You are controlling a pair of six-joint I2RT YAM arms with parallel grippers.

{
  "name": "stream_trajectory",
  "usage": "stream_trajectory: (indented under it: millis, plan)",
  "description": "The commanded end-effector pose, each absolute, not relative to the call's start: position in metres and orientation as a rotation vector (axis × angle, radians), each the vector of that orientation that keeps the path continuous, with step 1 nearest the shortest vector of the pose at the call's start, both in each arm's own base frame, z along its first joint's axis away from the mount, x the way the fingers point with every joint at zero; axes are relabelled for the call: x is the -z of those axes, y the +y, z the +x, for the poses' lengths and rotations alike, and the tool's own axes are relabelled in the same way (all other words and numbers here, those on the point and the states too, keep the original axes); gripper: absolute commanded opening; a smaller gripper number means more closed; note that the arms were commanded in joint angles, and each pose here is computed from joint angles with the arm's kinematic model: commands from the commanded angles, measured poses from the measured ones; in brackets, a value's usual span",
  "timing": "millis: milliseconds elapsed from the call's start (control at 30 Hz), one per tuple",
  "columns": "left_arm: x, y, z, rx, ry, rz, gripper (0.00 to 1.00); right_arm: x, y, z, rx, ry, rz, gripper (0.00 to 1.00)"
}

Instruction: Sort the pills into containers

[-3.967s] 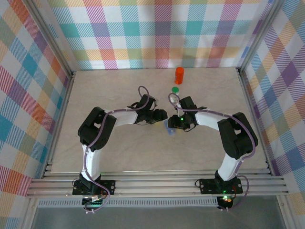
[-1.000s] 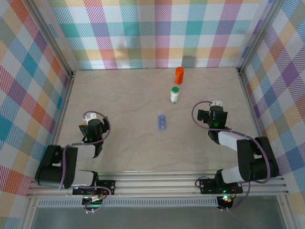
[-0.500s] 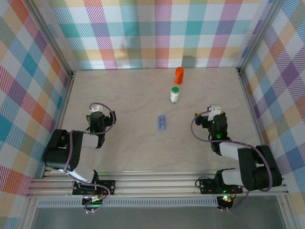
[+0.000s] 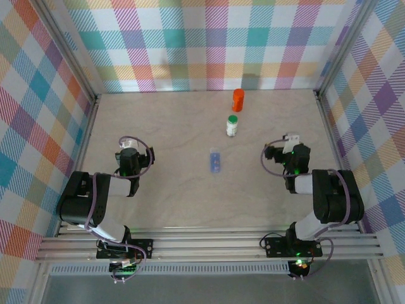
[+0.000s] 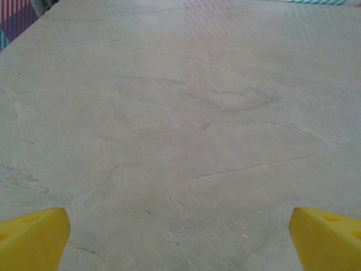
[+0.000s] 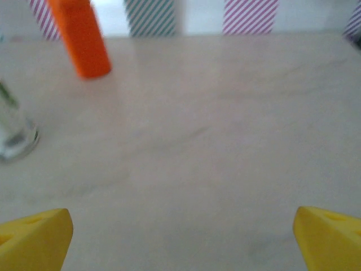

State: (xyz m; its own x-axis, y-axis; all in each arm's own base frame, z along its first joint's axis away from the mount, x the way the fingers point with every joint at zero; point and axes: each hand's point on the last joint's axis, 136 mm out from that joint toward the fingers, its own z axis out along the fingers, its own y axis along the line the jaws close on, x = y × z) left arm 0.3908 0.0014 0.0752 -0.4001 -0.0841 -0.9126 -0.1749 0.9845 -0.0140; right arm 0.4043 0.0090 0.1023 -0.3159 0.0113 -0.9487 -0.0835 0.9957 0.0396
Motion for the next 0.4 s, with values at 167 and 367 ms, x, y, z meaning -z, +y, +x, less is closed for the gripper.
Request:
stream_trajectory:
  millis: [167, 367]
  plan:
    - [-0.080, -0.001, 0.398, -0.080, 1.983, -0.159, 1.00, -0.092, 0.023, 0.398, -0.166, 1.951, -0.049, 0.99]
    - [-0.079, -0.007, 0.398, -0.027, 1.996, -0.115, 1.00, -0.092, 0.023, 0.398, -0.167, 1.949, -0.049, 0.99]
